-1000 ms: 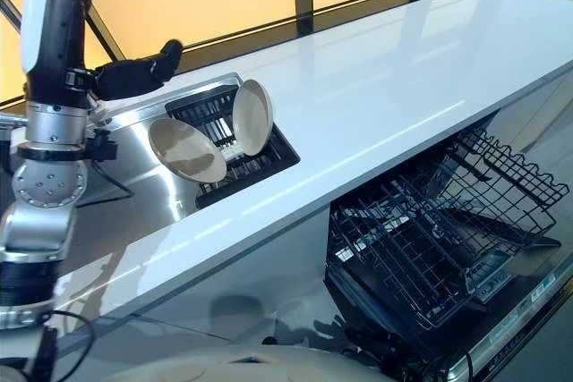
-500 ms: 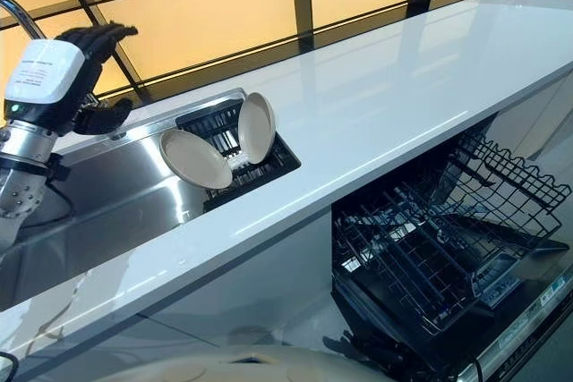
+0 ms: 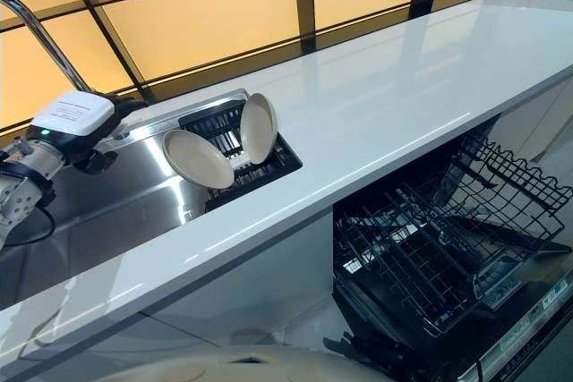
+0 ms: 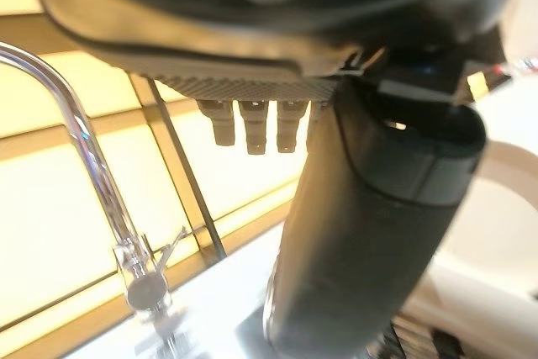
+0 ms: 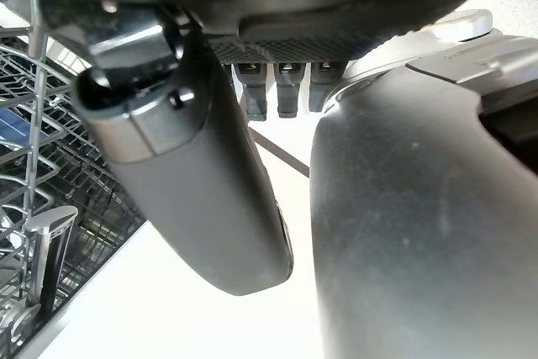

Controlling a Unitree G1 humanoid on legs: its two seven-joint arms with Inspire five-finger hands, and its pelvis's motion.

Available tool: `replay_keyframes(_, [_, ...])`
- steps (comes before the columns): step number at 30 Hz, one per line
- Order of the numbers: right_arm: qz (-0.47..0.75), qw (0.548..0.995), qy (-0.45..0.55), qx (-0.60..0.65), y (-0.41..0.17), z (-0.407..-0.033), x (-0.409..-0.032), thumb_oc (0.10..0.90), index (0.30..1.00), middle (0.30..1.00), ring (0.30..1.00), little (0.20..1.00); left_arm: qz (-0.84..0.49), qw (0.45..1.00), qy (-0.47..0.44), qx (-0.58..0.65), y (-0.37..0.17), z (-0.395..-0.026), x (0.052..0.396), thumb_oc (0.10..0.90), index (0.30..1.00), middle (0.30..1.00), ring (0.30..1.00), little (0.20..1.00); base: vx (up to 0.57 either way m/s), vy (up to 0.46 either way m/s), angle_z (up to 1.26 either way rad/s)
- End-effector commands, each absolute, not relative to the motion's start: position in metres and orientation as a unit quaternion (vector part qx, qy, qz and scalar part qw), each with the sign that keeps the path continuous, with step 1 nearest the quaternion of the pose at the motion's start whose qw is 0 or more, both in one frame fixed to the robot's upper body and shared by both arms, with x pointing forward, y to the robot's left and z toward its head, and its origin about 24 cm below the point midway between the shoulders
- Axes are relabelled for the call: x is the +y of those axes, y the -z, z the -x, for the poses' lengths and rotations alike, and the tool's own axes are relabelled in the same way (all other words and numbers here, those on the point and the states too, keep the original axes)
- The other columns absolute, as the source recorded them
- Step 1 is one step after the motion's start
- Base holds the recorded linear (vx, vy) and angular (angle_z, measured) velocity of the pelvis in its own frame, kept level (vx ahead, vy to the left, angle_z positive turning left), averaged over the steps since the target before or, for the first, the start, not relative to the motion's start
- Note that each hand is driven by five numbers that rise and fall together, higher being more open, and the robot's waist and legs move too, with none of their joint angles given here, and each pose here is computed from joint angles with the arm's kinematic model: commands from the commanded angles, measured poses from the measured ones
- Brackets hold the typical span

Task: Pick up plates and place into dishwasher.

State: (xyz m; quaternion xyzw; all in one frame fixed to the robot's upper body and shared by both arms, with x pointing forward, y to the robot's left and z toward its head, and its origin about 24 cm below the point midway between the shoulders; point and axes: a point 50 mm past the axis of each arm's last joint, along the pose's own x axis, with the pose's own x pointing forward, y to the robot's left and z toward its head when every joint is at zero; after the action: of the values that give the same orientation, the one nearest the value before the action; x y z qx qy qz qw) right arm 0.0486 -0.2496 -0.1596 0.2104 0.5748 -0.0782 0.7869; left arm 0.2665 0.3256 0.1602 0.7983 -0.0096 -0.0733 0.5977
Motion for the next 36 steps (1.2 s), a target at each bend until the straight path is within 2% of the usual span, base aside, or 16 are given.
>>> replay_keyframes(1, [-0.231,0.795,0.028,0.560,0.158,-0.072,-0.237,0.800,0.900,0.900,0.900,0.900,-0.825,0.558,-0.050,-0.077,-0.254,-0.280,0.334,0.800,0.900,0.900,0.900,0.900,0.00,0.000,0.00])
replay_keyframes(14, [-0.226,0.793,0.020,0.565,0.158,-0.075,-0.236,0.800,0.900,0.900,0.900,0.900,-0.826,0.559,-0.024,-0.073,-0.247,-0.297,0.325,0.800,0.900,0.900,0.900,0.900,0.00,0.002,-0.01])
replay_keyframes(30, [-0.224,0.792,0.021,0.567,0.158,-0.077,-0.236,0.800,0.900,0.900,0.900,0.900,-0.867,0.495,0.031,-0.044,-0.236,-0.314,0.307,0.800,0.900,0.900,0.900,0.900,0.00,0.002,-0.02])
replay_keyframes(36, [-0.224,0.792,0.021,0.568,0.158,-0.076,-0.236,0.800,0.900,0.900,0.900,0.900,-0.871,0.488,0.048,-0.036,-0.232,-0.317,0.302,0.800,0.900,0.900,0.900,0.900,0.00,0.000,0.00])
